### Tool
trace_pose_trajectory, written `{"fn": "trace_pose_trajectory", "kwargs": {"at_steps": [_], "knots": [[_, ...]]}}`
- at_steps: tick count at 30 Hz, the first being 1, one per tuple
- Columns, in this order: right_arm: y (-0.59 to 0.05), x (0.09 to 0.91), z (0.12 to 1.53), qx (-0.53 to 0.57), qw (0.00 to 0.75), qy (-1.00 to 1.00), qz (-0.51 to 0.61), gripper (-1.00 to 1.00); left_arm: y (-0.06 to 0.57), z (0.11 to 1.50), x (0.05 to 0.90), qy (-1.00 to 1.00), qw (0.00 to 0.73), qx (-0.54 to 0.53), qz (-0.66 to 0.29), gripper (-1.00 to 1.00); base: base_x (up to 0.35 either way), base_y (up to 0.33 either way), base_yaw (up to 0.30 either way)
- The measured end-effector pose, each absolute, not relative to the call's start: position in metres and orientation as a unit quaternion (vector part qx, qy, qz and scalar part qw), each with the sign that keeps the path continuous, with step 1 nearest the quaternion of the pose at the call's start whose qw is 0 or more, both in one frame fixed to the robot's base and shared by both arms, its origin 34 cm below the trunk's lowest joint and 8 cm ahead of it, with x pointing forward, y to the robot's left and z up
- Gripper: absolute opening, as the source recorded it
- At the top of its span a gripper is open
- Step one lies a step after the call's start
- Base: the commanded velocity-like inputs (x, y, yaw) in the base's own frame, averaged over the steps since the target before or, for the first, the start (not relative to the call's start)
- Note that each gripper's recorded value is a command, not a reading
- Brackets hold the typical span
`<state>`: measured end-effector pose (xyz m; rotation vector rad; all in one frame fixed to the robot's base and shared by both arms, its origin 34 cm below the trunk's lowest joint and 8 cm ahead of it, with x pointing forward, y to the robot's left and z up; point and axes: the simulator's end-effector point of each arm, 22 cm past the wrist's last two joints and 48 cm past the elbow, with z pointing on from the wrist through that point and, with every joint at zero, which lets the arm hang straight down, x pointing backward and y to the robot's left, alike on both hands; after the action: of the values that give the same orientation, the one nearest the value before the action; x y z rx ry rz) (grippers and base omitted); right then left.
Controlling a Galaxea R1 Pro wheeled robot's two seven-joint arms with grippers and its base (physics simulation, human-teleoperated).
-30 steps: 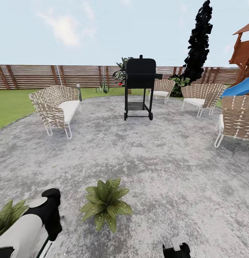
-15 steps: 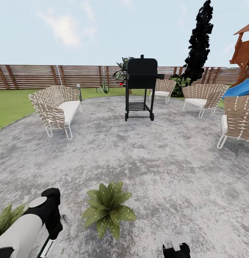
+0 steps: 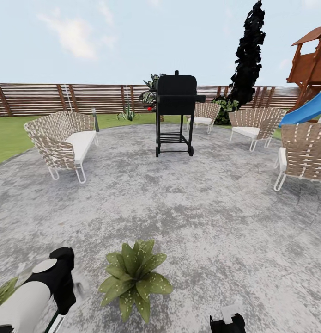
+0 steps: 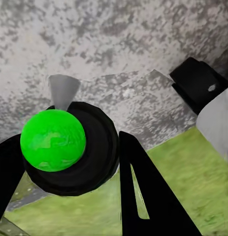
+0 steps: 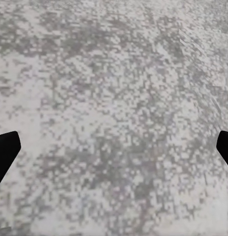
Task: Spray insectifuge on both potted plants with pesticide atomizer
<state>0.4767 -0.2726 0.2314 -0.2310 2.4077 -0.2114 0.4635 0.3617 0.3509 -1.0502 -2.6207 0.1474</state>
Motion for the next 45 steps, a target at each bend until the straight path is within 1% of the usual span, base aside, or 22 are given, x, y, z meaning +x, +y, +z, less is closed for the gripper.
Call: {"fn": "trace_pose_trajectory", "kwargs": {"at_steps": [2, 4, 6, 10, 13, 17, 21, 31, 40, 45], "knots": [[-0.273, 0.477, 0.231, -0.089, 0.349, 0.929, -0.082, 1.00, 0.345, 0.359, 0.465, -0.912, 0.159, -0.370, 0.078, -1.00, 0.000, 0.000, 0.000], [-0.272, 0.477, 0.231, -0.089, 0.349, 0.929, -0.081, 1.00, 0.331, 0.380, 0.486, -0.911, 0.142, -0.375, 0.093, -1.00, 0.000, 0.000, 0.000], [-0.272, 0.477, 0.231, -0.089, 0.349, 0.929, -0.081, 1.00, 0.328, 0.394, 0.503, -0.908, 0.135, -0.389, 0.082, -1.00, 0.000, 0.000, 0.000], [-0.272, 0.477, 0.231, -0.089, 0.349, 0.929, -0.081, 1.00, 0.339, 0.403, 0.514, -0.899, 0.143, -0.410, 0.049, -1.00, 0.000, 0.000, 0.000], [-0.272, 0.477, 0.231, -0.089, 0.349, 0.929, -0.081, 1.00, 0.350, 0.403, 0.511, -0.901, 0.147, -0.406, 0.044, -1.00, 0.000, 0.000, 0.000], [-0.272, 0.477, 0.231, -0.090, 0.349, 0.929, -0.081, 1.00, 0.379, 0.400, 0.497, -0.907, 0.163, -0.387, 0.041, -1.00, 0.033, 0.111, 0.000], [-0.274, 0.477, 0.232, -0.090, 0.350, 0.929, -0.082, 1.00, 0.375, 0.398, 0.496, -0.906, 0.164, -0.387, 0.043, -1.00, 0.036, 0.164, 0.000], [-0.268, 0.479, 0.233, -0.089, 0.354, 0.928, -0.078, 1.00, 0.375, 0.399, 0.498, -0.909, 0.160, -0.383, 0.044, -1.00, -0.006, 0.004, -0.009], [-0.267, 0.479, 0.233, -0.087, 0.354, 0.928, -0.078, 1.00, 0.373, 0.400, 0.499, -0.909, 0.157, -0.383, 0.044, -1.00, -0.281, 0.084, -0.183], [-0.266, 0.480, 0.234, -0.087, 0.354, 0.928, -0.077, 1.00, 0.371, 0.401, 0.500, -0.911, 0.156, -0.380, 0.043, -1.00, 0.085, 0.250, -0.046]]}}
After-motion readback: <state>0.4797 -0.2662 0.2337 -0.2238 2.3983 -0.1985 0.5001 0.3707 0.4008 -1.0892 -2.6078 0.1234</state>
